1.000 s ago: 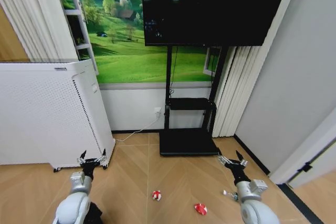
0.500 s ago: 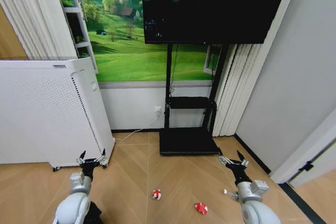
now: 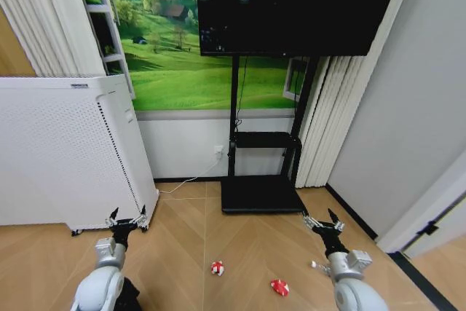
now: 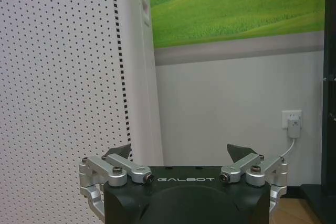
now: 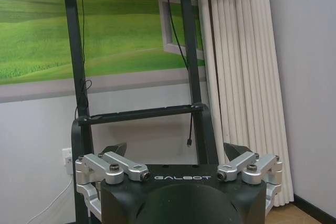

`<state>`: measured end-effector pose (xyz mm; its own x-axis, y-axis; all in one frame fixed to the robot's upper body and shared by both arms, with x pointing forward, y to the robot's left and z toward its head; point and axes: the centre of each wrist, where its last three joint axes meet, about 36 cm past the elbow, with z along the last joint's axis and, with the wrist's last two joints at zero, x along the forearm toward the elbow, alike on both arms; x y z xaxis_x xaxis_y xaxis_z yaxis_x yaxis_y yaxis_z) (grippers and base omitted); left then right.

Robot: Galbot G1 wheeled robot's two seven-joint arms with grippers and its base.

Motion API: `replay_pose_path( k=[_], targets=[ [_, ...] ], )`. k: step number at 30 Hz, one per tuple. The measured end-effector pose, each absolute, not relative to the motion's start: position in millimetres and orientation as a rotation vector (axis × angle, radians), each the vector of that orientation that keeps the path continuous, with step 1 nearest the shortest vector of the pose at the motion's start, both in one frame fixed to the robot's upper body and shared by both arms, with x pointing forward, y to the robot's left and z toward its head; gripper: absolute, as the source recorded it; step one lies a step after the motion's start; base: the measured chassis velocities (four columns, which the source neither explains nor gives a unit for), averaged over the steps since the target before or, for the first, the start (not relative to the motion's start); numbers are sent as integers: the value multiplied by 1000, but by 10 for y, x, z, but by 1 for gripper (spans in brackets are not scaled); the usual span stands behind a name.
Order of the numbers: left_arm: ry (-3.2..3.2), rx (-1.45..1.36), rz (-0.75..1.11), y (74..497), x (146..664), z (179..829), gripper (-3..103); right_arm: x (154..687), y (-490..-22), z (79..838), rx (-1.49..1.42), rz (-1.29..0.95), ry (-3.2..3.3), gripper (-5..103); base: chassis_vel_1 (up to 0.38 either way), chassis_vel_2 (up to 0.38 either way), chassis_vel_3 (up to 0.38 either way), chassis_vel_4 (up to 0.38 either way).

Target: Pick up the trash bin and place the garbage on the floor into it.

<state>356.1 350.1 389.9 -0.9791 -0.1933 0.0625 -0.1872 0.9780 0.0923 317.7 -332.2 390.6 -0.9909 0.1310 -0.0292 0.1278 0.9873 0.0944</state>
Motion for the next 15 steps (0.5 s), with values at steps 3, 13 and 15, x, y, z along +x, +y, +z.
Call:
replay_pose_path(
  k=[3, 13, 15],
  targets=[
    [-3055, 294, -133, 3505, 3560, 3904, 100, 3178, -3324, 3905, 202, 143, 3097, 100, 0, 0, 0, 0],
    [-3053, 294, -128, 3495, 3532, 3889, 100, 3178, -3327, 3903, 201, 142, 3098, 100, 0, 0, 0, 0],
    [-3053, 293, -128, 3495, 3530, 3887, 100, 3177, -3328, 3902, 201, 142, 3098, 100, 0, 0, 0, 0]
  ],
)
